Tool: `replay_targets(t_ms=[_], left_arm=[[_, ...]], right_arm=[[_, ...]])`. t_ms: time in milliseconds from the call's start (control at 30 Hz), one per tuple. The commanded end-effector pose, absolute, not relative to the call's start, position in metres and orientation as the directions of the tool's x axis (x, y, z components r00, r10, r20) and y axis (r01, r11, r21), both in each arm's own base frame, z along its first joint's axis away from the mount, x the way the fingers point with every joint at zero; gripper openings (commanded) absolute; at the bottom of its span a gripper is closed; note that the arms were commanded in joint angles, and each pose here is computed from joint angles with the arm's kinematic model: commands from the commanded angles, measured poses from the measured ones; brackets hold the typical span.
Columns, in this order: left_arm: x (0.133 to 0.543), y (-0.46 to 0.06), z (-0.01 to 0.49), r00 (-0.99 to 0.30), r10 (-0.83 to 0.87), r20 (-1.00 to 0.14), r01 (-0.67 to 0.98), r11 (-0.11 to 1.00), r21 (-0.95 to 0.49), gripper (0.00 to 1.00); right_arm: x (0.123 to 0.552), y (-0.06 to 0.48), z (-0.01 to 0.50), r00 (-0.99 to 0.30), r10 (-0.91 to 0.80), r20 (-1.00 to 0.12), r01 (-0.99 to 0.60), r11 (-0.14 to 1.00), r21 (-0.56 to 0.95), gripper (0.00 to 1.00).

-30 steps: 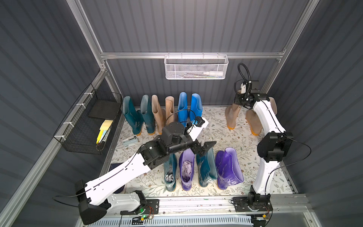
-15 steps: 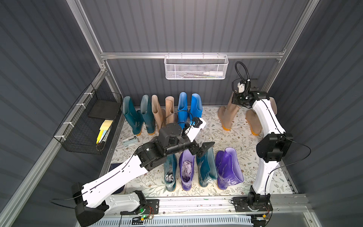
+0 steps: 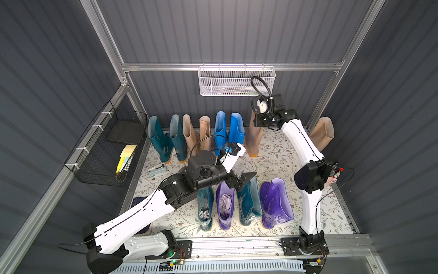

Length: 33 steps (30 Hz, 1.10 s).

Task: Match and arrange rain boots in pairs
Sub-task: Place the rain boot at the center of the board.

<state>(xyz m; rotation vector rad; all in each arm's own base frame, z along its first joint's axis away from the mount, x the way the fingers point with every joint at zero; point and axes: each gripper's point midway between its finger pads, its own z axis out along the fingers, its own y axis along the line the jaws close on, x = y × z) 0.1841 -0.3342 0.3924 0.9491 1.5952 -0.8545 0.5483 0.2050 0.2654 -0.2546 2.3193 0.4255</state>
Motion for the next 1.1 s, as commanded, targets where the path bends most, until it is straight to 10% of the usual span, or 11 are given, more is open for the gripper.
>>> replay_targets(t_ms=[0, 1067], left_arm=[[0.181, -0.328, 0.394, -0.155, 0.142, -0.978, 0.895, 0.439, -0.078, 0.97], [0.178, -0.315, 0.395, -0.154, 0.124, -0.98, 0.883, 0.462, -0.081, 0.99]], right_arm=[[0.545, 0.227, 0.291, -0.646, -0.067, -0.76, -0.375, 0.896, 0.24, 0.0], [0.535, 0.224, 0.311, -0.629, -0.045, -0.776, -0.359, 0.902, 0.239, 0.42]])
